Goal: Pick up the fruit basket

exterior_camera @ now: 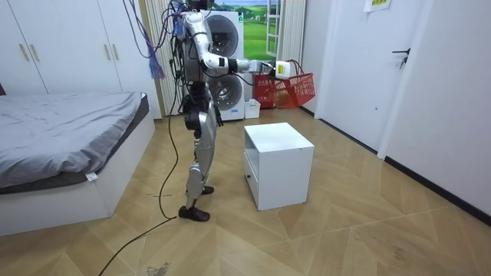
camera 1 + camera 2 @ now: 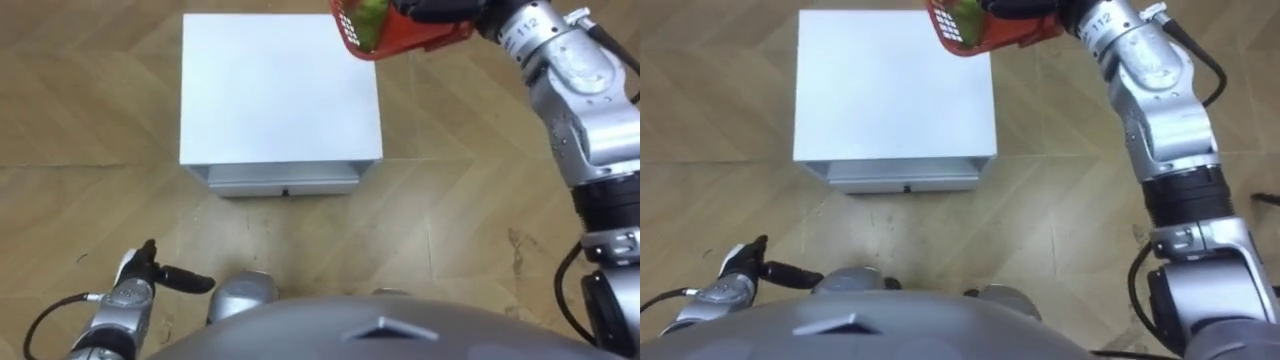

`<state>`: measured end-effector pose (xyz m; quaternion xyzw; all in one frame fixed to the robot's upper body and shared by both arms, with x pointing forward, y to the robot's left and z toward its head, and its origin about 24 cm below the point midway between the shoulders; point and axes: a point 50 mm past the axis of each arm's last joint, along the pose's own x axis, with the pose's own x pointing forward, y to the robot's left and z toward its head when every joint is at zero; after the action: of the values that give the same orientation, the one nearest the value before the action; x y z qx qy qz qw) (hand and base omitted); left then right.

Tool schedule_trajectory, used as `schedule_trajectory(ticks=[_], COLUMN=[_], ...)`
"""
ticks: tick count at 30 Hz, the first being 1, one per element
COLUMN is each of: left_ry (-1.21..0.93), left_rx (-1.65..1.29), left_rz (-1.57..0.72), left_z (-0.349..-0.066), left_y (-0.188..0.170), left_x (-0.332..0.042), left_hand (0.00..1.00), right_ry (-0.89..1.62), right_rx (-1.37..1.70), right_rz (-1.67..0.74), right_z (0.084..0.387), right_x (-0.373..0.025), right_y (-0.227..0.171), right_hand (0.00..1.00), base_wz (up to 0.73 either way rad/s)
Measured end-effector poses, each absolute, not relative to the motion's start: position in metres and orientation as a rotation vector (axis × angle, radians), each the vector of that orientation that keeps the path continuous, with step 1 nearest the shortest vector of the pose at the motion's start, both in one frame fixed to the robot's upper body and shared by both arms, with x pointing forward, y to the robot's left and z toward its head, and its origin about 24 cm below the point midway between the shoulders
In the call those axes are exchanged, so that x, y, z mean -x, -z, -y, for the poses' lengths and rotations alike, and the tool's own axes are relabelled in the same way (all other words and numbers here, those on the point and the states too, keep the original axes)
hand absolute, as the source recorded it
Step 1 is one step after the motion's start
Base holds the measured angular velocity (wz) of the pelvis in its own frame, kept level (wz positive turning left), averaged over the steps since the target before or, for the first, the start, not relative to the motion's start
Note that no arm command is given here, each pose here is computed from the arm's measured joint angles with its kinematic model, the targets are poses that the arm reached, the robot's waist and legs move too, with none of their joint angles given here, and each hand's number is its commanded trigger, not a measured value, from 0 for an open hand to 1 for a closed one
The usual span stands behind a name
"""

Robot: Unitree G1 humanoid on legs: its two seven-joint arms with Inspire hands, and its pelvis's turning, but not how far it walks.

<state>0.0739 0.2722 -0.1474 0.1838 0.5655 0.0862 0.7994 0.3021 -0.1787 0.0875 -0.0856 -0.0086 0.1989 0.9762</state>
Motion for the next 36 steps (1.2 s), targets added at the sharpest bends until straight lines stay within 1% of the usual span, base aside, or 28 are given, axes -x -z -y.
schedule_trajectory(ticks=[2,3,6,9,13,17,25,27,30,32,36], left_ry=[-0.218,-0.214,-0.136,-0.104,-0.079,-0.07,-0.044,-0.037,-0.034,-0.029,0.023], left_rx=[-0.391,-0.391,-0.461,-0.511,-0.506,-0.49,-0.484,-0.495,-0.498,-0.5,-0.519], left_rz=[-1.227,-1.241,-1.22,-1.265,-1.304,-1.33,-1.333,-1.316,-1.293,-1.289,-1.302], left_z=[-0.276,-0.275,-0.268,-0.266,-0.26,-0.258,-0.256,-0.257,-0.258,-0.258,-0.254], left_y=[0.148,0.149,0.15,0.153,0.156,0.158,0.159,0.158,0.156,0.156,0.158], left_x=[-0.066,-0.063,-0.07,-0.061,-0.051,-0.046,-0.051,-0.057,-0.062,-0.063,-0.06], left_hand=[0.0,0.0,0.0,0.0,0.0,0.0,0.0,0.0,0.0,0.0,0.0], right_ry=[-0.421,-0.426,-0.414,-0.44,-0.452,-0.503,-0.52,-0.499,-0.473,-0.461,-0.447], right_rx=[0.189,0.189,0.191,0.178,0.184,0.18,0.154,0.129,0.12,0.122,0.134], right_rz=[0.039,0.022,-0.034,-0.088,-0.084,-0.12,-0.157,-0.202,-0.228,-0.241,-0.323], right_z=[0.172,0.169,0.174,0.17,0.169,0.166,0.161,0.16,0.16,0.16,0.162], right_x=[-0.3,-0.299,-0.296,-0.288,-0.288,-0.286,-0.287,-0.289,-0.29,-0.293,-0.29], right_y=[-0.091,-0.086,-0.072,-0.057,-0.058,-0.051,-0.041,-0.03,-0.024,-0.021,-0.003], right_hand=[1.0,1.0,1.0,1.0,1.0,1.0,1.0,1.0,1.0,1.0,1.0], base_wz=[-0.21,0.48,0.63,0.1,0.2,0.04,0.06,0.0,0.07,0.22,0.18])
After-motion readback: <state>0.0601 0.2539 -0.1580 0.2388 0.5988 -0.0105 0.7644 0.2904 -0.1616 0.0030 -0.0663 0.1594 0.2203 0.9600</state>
